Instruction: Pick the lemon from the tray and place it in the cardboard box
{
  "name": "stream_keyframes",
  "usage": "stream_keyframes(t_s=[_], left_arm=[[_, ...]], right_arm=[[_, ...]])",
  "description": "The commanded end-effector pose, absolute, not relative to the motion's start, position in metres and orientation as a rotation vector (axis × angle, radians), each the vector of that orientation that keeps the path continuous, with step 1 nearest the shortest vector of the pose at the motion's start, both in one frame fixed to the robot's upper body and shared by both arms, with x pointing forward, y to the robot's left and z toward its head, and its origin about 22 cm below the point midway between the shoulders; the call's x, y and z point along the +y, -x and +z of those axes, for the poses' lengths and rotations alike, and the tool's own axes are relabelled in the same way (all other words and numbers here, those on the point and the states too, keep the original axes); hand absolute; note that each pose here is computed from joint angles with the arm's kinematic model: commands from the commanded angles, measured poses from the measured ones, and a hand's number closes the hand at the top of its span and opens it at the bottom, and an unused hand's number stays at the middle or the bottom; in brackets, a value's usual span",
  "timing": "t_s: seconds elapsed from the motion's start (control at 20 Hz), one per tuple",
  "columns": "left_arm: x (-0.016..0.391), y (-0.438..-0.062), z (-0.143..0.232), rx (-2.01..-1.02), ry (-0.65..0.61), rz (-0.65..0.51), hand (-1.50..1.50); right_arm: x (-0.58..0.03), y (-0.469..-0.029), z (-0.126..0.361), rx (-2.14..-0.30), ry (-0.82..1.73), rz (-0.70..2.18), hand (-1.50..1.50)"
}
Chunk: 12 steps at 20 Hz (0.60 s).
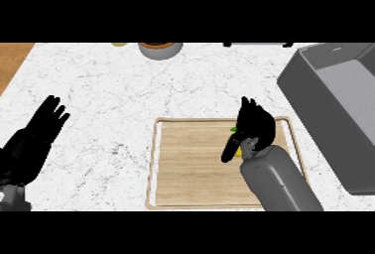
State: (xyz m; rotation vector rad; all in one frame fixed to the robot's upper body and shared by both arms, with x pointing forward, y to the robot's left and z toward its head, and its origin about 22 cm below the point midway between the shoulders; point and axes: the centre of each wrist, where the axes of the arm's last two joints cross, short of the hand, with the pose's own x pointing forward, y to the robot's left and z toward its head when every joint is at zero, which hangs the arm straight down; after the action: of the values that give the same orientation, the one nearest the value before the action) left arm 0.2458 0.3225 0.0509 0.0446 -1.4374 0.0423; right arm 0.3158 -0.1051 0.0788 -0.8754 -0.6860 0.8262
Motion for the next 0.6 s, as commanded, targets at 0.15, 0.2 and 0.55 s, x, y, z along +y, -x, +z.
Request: stream_keyframes(t_s=[0.15, 0.2, 0.55], left_arm=[[0.330, -0.245, 0.057, -1.459, -0.055, 0.035, 0.00], [0.324, -0.241, 0.050, -1.437, -0.060, 0.046, 0.00], [0.321, -0.240, 0.058, -1.424, -0.057, 0.048, 0.00]], right_arm=[[-0.096, -0.319, 0.067, -0.487, 0.930, 0.781, -1.50], [-0.107, -0.310, 0.072, -0.479, 0.905, 0.801, -1.50], [-0.108, -0.314, 0.055, -0.474, 0.907, 0.783, -1.50]])
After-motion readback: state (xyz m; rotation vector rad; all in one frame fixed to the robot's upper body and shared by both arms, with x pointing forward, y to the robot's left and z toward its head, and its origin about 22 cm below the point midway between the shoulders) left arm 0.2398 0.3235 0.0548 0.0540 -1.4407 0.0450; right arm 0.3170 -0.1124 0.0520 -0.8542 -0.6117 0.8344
